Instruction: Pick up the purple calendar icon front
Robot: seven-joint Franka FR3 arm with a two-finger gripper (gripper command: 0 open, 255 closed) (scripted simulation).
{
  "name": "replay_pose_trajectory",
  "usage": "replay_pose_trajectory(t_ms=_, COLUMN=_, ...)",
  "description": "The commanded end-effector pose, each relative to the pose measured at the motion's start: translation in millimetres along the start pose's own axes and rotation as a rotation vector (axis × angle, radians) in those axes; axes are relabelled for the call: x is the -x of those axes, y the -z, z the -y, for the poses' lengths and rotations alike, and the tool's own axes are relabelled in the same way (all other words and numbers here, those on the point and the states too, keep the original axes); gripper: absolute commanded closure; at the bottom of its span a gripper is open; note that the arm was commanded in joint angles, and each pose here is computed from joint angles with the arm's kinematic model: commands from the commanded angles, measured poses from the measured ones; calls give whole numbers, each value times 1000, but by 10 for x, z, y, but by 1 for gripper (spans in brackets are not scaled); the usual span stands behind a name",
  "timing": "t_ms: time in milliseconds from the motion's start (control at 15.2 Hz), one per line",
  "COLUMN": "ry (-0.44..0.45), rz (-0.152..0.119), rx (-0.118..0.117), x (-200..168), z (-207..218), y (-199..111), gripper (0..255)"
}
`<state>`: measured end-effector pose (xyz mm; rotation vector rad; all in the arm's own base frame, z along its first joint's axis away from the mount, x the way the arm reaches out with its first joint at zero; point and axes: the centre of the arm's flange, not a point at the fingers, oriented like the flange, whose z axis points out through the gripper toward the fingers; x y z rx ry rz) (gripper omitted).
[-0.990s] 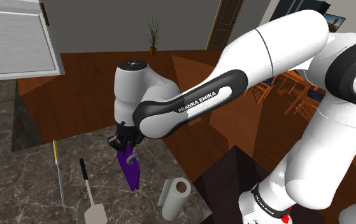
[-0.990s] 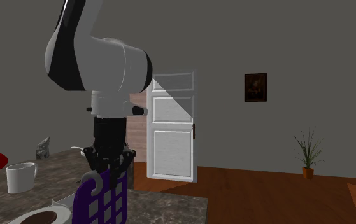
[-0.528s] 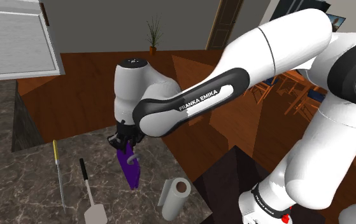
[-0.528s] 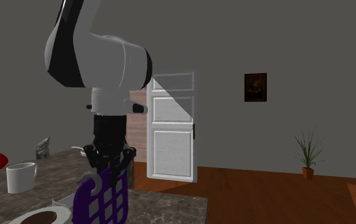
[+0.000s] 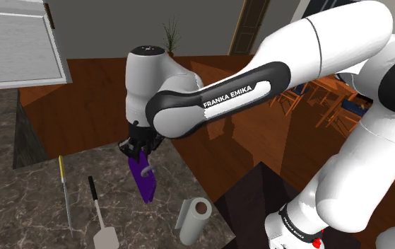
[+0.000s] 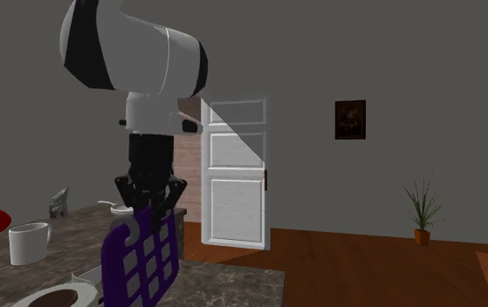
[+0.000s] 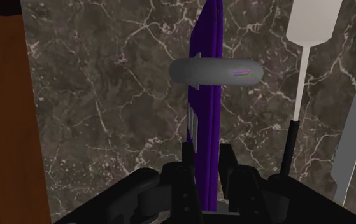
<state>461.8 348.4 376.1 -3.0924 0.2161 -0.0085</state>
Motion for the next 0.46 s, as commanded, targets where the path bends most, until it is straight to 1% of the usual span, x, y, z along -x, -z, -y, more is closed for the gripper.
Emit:
replay_pose_trajectory(t_ms=0, ry=0, rz=0, rx=-1, x=11, z=5, y=117, gripper=255)
replay_pose_trajectory(t_ms=264, ry=0, rz=0, rx=-1, x=10, z=14, y=328, gripper=255)
replay_pose_trajectory(t_ms=396, ry=0, rz=0, rx=-1, x=10, z=14, y=336, gripper=255)
